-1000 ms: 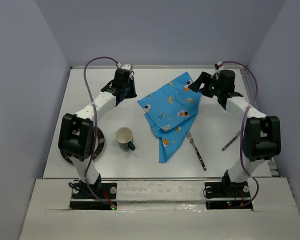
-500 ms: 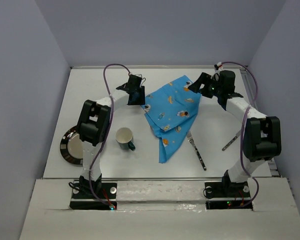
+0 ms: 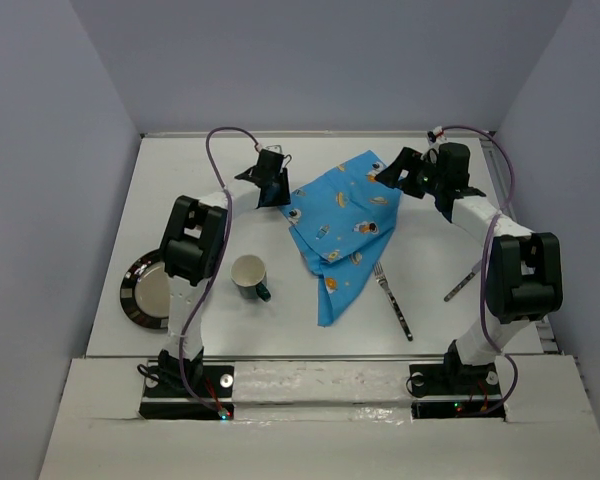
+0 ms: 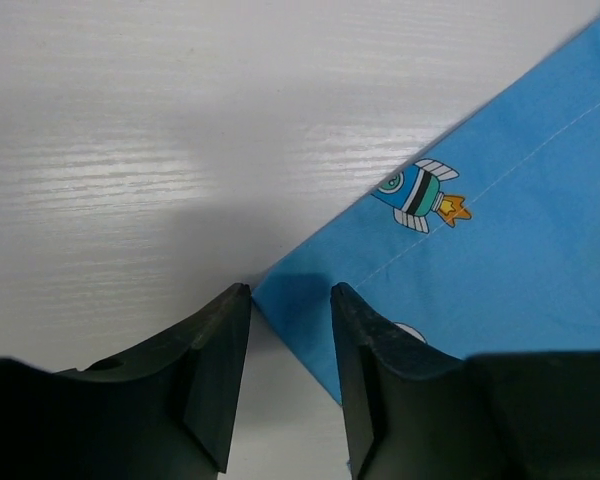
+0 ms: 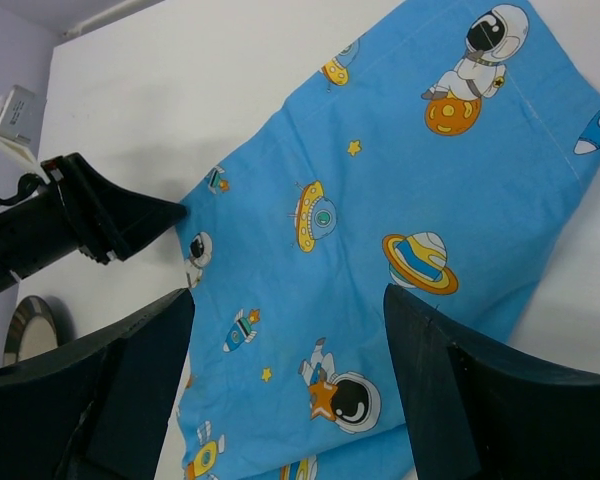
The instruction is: Set the dinner table for one person
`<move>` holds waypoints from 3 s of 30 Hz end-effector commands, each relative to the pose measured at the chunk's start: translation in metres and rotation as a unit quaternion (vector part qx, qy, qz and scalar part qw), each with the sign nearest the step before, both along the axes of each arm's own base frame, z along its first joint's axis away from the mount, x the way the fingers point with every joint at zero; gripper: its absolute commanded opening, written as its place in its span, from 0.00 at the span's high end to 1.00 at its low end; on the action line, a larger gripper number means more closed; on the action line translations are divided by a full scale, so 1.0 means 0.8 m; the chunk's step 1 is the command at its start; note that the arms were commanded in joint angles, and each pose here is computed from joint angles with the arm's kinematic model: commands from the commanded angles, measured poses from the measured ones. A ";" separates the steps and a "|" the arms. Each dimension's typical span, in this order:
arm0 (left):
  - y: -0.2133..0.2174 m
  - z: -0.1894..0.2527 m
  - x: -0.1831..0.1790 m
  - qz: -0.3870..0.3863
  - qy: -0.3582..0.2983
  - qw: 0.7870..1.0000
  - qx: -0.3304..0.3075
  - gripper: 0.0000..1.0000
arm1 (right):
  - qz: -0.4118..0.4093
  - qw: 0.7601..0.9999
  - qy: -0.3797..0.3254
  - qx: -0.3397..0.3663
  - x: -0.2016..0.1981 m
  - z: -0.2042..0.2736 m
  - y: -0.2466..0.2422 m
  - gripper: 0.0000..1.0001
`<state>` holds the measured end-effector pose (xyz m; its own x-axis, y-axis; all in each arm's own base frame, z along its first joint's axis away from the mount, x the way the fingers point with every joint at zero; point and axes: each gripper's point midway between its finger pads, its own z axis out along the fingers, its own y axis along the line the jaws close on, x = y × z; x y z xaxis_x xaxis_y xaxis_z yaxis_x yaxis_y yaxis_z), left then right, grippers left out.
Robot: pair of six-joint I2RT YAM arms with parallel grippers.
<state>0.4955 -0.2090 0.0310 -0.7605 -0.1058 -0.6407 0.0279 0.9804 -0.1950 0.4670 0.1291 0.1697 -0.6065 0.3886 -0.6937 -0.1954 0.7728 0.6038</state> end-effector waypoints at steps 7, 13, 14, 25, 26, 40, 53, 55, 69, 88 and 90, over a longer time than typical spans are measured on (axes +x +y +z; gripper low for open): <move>-0.002 -0.006 0.007 0.007 -0.018 1.000 -0.018 0.75 | 0.024 0.999 -0.031 0.018 0.001 0.017 0.012 0.16; 0.003 0.005 0.002 0.012 -0.022 0.999 -0.027 1.00 | 0.019 0.999 -0.028 0.011 0.003 0.011 0.009 0.16; 0.005 0.011 0.003 0.013 -0.026 0.999 -0.028 1.00 | 0.015 1.000 -0.025 0.006 0.004 0.006 0.007 0.16; -0.002 0.191 0.008 -0.004 -0.165 0.982 -0.095 1.00 | -0.070 0.992 0.068 -0.079 0.009 -0.071 -0.071 0.08; -0.010 0.195 0.004 -0.019 -0.164 0.980 -0.110 1.00 | -0.066 0.992 0.079 -0.078 0.005 -0.083 -0.070 0.08; -0.029 0.252 -0.012 -0.057 -0.199 0.967 -0.146 1.00 | 0.070 0.988 0.118 0.066 0.037 -0.121 0.051 0.45; -0.023 0.431 -0.038 -0.078 -0.328 0.924 -0.183 1.00 | -0.009 0.995 -0.095 0.013 0.095 0.127 0.017 1.00; -0.011 0.461 -0.050 -0.067 -0.353 0.915 -0.182 1.00 | -0.038 0.992 -0.122 -0.017 0.095 0.172 0.000 1.00; 0.036 0.364 -0.073 -0.002 -0.314 0.934 -0.171 1.00 | 0.049 0.986 -0.080 -0.135 0.120 0.138 0.107 0.16; 0.088 0.304 -0.097 0.041 -0.288 0.949 -0.123 1.00 | -0.110 0.981 0.060 -0.150 -0.037 -0.044 -0.032 0.23; 0.086 0.300 -0.101 0.038 -0.286 0.949 -0.127 1.00 | -0.118 0.978 0.086 -0.151 -0.046 -0.072 -0.045 0.23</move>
<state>0.4215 -0.1424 0.2506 -0.3458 -0.3397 -0.8747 0.1038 0.9126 -0.3955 0.4336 0.1121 0.1493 -0.6452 0.2517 -0.7214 -0.0188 0.9387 0.3443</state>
